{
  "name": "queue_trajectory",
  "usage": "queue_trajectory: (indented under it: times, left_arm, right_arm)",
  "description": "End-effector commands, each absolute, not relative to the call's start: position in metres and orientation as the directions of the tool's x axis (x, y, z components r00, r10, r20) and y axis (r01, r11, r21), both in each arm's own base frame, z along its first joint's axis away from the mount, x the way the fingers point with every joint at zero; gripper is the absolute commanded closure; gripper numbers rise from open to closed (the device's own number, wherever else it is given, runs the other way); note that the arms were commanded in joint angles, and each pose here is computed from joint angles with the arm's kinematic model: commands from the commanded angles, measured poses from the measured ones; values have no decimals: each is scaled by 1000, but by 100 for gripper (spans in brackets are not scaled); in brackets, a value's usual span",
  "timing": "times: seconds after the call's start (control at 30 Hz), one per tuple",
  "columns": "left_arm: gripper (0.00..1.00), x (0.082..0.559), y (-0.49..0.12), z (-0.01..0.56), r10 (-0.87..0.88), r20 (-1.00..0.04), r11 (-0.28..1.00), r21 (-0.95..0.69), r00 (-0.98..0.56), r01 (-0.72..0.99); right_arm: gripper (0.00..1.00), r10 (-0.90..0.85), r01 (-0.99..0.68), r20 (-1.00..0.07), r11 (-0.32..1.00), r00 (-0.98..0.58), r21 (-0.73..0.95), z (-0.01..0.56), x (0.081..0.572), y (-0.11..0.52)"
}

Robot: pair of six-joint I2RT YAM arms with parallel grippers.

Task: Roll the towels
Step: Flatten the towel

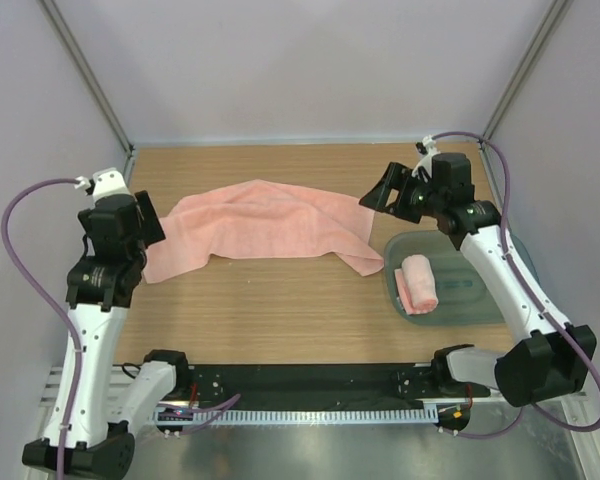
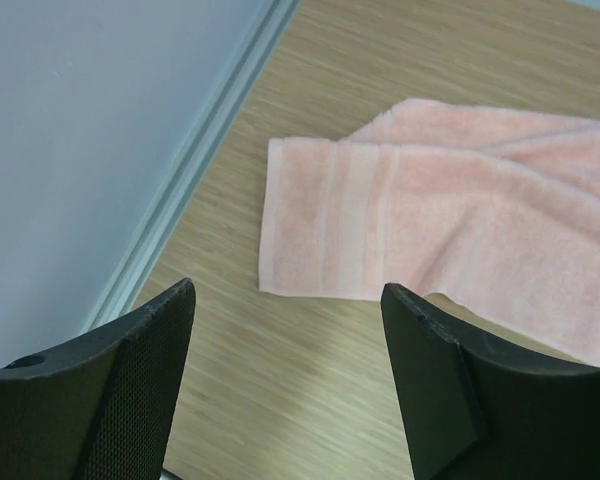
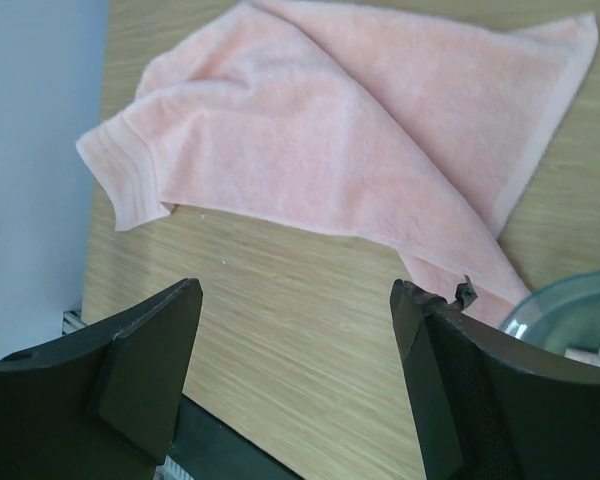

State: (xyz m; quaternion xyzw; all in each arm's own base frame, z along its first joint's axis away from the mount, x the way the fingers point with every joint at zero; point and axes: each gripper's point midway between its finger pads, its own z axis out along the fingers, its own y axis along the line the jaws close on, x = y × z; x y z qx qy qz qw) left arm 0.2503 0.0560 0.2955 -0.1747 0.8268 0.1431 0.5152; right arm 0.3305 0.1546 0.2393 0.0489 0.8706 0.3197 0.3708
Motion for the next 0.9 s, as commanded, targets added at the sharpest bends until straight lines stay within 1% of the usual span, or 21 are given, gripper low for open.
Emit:
queue_trajectory:
  times: [0.0, 0.03, 0.07, 0.1, 0.17, 0.2, 0.23, 0.27, 0.3, 0.33, 0.4, 0.43, 0.47, 0.53, 0.6, 0.63, 0.7, 0.73, 0.77, 0.83, 0.87]
  left_arm:
    - [24, 267, 43, 259, -197, -830, 911, 41, -521, -410]
    - [23, 270, 41, 254, -209, -820, 913, 32, -533, -407]
    - [23, 273, 38, 248, -229, -810, 913, 14, -540, -409]
    - [23, 279, 38, 240, -241, -792, 913, 11, -561, -408]
    - [22, 287, 38, 233, -257, -775, 914, -2, -577, -405]
    - [22, 291, 41, 230, -276, -766, 912, -17, -580, -411]
    - [22, 298, 37, 218, -304, -731, 918, -54, -611, -392]
    - [22, 304, 36, 214, -327, -717, 918, -86, -615, -388]
    - [22, 307, 35, 207, -353, -696, 914, -111, -626, -391]
    - [23, 313, 25, 191, -371, -646, 919, -149, -667, -366]
    - [28, 320, 18, 176, -410, -612, 906, -189, -676, -378]
    - [28, 323, 9, 169, -427, -592, 903, -235, -684, -360]
    - [29, 332, 1, 169, -436, -599, 900, -282, -672, -333]
    - [29, 334, -4, 156, -476, -570, 879, -318, -670, -355]
    - [29, 342, -4, 144, -488, -547, 873, -318, -681, -370]
    - [29, 344, -3, 136, -493, -530, 870, -310, -690, -383]
    - [30, 349, -6, 116, -504, -475, 863, -306, -721, -402]
    - [31, 353, -7, 114, -511, -465, 859, -310, -723, -407]
    - [31, 356, -8, 103, -517, -440, 855, -308, -734, -418]
    - [31, 365, -10, 97, -530, -438, 847, -321, -726, -424]
    - [31, 367, -10, 86, -534, -418, 844, -318, -735, -433]
  right_arm:
    - [16, 305, -199, -662, 795, -684, 572, 263, 345, 166]
    - [16, 294, -199, -663, 803, -688, 562, 264, 348, 171]
    - [16, 277, -174, -632, 814, -724, 555, 247, 357, 177]
    - [17, 254, -173, -631, 828, -733, 534, 241, 362, 179]
    - [17, 217, -127, -621, 878, -753, 461, 233, 376, 178]
    - [17, 183, -86, -559, 903, -809, 421, 203, 383, 177]
    - [18, 188, -69, -576, 917, -795, 394, 206, 397, 175]
    - [18, 183, -57, -566, 924, -804, 379, 199, 404, 174]
    - [18, 166, -34, -511, 933, -843, 359, 169, 413, 177]
    - [20, 161, -45, -521, 932, -838, 361, 172, 425, 181]
    - [23, 146, -46, -471, 927, -870, 372, 149, 442, 193]
    - [26, 145, -41, -454, 926, -879, 375, 140, 448, 196]
    - [26, 144, -39, -445, 925, -884, 378, 134, 452, 199]
    - [28, 145, -33, -442, 929, -885, 370, 121, 470, 203]
    - [29, 146, -28, -451, 934, -880, 356, 119, 484, 204]
    - [29, 142, -14, -422, 938, -895, 346, 100, 488, 203]
    - [29, 149, -7, -411, 935, -900, 355, 94, 498, 204]
    - [30, 154, 13, -381, 938, -912, 347, 77, 500, 201]
    - [30, 161, 24, -374, 938, -913, 346, 73, 502, 198]
    - [30, 184, 53, -355, 936, -916, 347, 60, 507, 188]
    - [30, 201, 68, -356, 933, -913, 352, 57, 510, 183]
